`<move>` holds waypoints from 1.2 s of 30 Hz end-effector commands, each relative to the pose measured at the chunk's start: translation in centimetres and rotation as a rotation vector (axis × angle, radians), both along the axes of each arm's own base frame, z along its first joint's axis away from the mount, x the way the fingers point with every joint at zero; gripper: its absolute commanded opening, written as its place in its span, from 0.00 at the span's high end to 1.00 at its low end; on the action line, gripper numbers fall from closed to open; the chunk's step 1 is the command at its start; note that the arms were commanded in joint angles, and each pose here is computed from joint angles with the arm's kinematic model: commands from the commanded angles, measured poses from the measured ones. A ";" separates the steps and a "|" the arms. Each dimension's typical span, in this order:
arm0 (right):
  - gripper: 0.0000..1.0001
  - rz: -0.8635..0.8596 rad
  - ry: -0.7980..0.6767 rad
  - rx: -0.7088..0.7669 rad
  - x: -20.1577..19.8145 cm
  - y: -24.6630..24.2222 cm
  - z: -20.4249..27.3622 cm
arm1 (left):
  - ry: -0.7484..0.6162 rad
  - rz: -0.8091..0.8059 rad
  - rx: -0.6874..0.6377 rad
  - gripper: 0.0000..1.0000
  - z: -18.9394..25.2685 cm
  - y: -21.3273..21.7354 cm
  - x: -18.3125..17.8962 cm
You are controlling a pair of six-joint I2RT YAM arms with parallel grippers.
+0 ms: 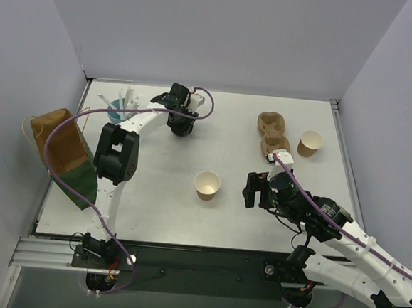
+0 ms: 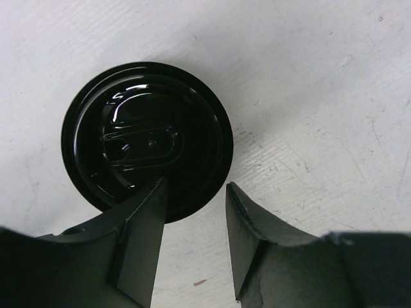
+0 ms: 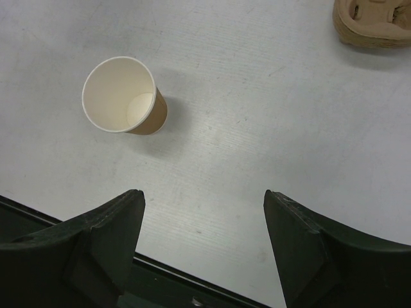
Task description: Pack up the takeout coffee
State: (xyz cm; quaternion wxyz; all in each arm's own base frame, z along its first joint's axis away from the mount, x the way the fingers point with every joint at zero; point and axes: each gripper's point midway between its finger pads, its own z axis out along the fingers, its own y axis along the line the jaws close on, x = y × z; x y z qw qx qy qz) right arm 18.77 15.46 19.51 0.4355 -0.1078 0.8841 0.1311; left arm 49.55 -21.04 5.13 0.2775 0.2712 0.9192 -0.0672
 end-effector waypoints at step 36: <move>0.24 -0.023 -0.031 -0.023 0.6 -0.4 0.6 | -0.120 -0.032 -0.041 0.74 4.5 -1.0 1.0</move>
